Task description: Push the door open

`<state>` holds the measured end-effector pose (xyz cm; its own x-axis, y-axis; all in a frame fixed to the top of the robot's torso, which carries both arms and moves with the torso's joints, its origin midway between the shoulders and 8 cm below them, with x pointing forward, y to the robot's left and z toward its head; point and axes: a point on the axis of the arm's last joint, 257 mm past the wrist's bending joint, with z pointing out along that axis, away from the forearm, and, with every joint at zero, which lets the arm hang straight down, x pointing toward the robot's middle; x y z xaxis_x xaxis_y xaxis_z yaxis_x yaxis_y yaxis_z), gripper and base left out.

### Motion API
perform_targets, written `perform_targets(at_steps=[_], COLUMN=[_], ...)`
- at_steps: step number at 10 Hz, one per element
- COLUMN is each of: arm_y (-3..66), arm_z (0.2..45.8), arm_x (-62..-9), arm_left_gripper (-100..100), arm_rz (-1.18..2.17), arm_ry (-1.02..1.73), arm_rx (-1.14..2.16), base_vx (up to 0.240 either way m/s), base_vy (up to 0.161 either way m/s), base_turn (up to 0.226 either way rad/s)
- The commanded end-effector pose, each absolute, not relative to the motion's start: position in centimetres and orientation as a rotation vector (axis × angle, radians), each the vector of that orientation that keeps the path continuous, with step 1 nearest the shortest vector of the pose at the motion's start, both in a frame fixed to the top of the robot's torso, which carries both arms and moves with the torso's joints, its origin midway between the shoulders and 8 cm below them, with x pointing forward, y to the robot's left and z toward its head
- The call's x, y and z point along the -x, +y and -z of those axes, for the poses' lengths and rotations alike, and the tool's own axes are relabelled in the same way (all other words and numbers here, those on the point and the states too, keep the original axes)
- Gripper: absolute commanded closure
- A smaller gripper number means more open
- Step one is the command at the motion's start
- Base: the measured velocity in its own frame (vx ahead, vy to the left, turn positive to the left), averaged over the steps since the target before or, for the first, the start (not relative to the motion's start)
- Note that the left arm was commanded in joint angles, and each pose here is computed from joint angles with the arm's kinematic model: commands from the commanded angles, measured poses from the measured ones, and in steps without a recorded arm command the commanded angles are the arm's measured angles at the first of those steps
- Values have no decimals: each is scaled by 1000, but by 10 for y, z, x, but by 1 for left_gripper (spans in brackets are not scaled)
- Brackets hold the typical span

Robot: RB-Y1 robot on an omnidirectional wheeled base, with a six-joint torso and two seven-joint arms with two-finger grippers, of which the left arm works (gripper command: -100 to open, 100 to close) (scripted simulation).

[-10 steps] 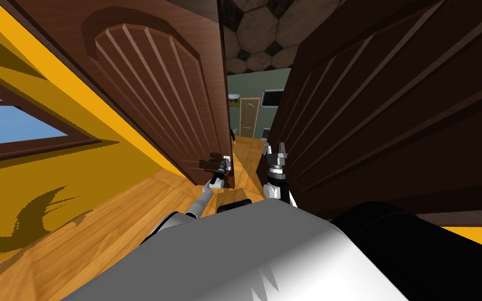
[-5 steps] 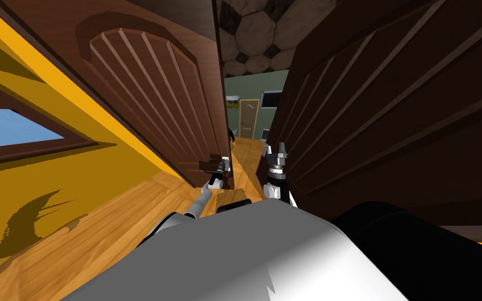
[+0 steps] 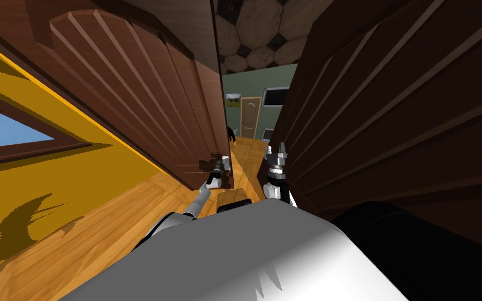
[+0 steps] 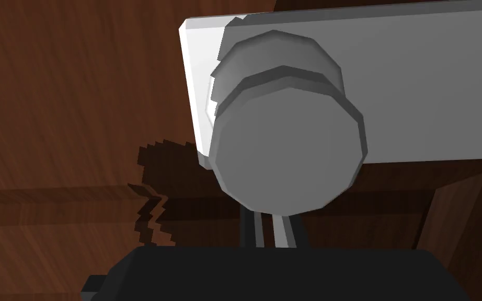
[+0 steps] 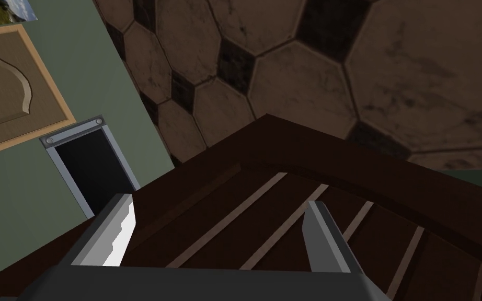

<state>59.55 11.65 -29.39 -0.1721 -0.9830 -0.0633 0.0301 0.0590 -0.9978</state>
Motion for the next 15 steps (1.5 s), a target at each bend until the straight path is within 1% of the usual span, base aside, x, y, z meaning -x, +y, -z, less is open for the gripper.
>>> perform_targets(at_steps=[1,2,5,8,10,13,15], arm_y=[134,128,125,107,103,117,121], arm_z=[291,293,294,296,297,297,297], arm_x=[-602,-599,-598,-595,-595,-597,-597], arm_left_gripper=[100,-100,-100,-100,-100,-100,-100], arm_rz=[1268,1280,1288,1322,1328,1307,1302], arm_ry=[1318,1334,1337,1339,1339,1332,1326], arm_rx=[1065,1067,1078,1108,1112,1102,1100], base_vx=[192,-38,-212,-274,-153,161,222], base_vy=[-56,-44,-9,-40,-5,-33,-35], base_turn=[62,41,15,29,13,-27,-26])
